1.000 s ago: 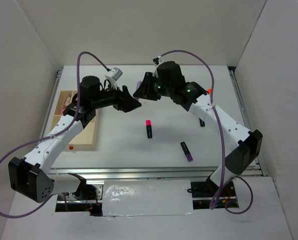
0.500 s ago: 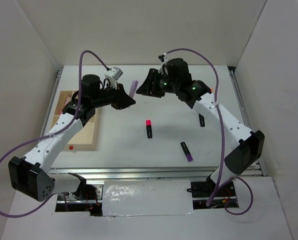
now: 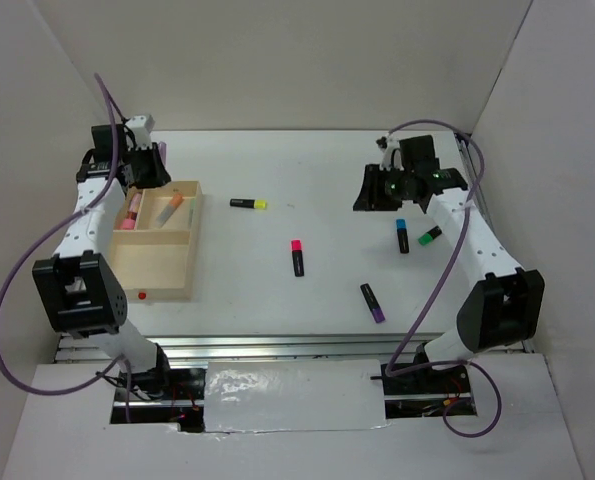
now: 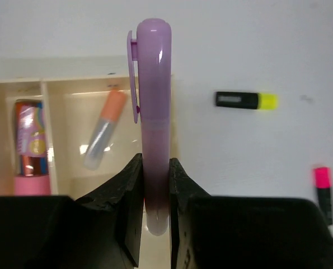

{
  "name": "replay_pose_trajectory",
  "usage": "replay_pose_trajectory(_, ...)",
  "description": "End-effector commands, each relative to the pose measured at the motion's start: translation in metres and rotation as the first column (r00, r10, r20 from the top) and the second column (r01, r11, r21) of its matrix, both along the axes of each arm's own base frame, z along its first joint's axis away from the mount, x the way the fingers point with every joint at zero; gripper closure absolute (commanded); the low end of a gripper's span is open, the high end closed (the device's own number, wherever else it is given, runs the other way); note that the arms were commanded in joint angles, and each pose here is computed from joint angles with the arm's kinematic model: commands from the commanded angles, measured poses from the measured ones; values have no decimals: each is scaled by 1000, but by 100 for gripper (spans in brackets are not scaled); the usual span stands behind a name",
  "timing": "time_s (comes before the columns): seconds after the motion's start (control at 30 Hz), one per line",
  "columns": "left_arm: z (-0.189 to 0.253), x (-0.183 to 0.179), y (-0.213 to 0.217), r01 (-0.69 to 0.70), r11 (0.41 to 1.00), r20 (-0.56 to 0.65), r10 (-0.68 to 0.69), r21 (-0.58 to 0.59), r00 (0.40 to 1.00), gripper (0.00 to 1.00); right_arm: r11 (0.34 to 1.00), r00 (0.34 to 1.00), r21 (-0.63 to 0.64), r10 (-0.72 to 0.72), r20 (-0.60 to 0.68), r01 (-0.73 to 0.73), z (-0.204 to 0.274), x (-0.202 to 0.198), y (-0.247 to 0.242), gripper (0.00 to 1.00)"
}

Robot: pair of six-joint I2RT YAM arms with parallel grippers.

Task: Sort the stationery into containers
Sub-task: Place the stationery into the container

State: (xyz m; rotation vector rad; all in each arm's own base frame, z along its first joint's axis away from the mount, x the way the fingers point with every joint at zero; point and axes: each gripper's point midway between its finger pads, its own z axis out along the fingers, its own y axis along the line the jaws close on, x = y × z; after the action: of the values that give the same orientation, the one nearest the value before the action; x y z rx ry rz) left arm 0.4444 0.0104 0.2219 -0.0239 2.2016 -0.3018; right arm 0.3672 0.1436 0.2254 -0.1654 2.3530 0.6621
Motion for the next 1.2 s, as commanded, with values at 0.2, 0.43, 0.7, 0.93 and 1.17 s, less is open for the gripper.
replay_pose_trajectory(0.2, -65, 17, 41, -10, 974, -182, 53, 226, 982, 100, 963, 965, -219, 104, -240, -158, -97, -67, -37, 56)
replay_pose_trajectory(0.43, -112, 9, 41, -28, 971, -315, 105, 239, 943, 100, 949, 943, -265, 79, -324, -171, -119, -80, -44, 58)
replay_pose_trajectory(0.7, -132, -2, 41, -27, 970, -370, 117, 240, 921, 77, 949, 940, -269, 70, -333, -166, -122, -83, -44, 57)
replay_pose_trajectory(0.93, -79, 5, 17, 16, 986, -237, 24, 165, 971, 21, 939, 940, -311, 37, -340, -150, -131, -89, -51, 55)
replay_pose_trajectory(1.17, 4, -13, -85, 119, 985, -23, -117, 125, 993, 11, 918, 932, -377, -21, -361, -126, -143, -108, -67, 55)
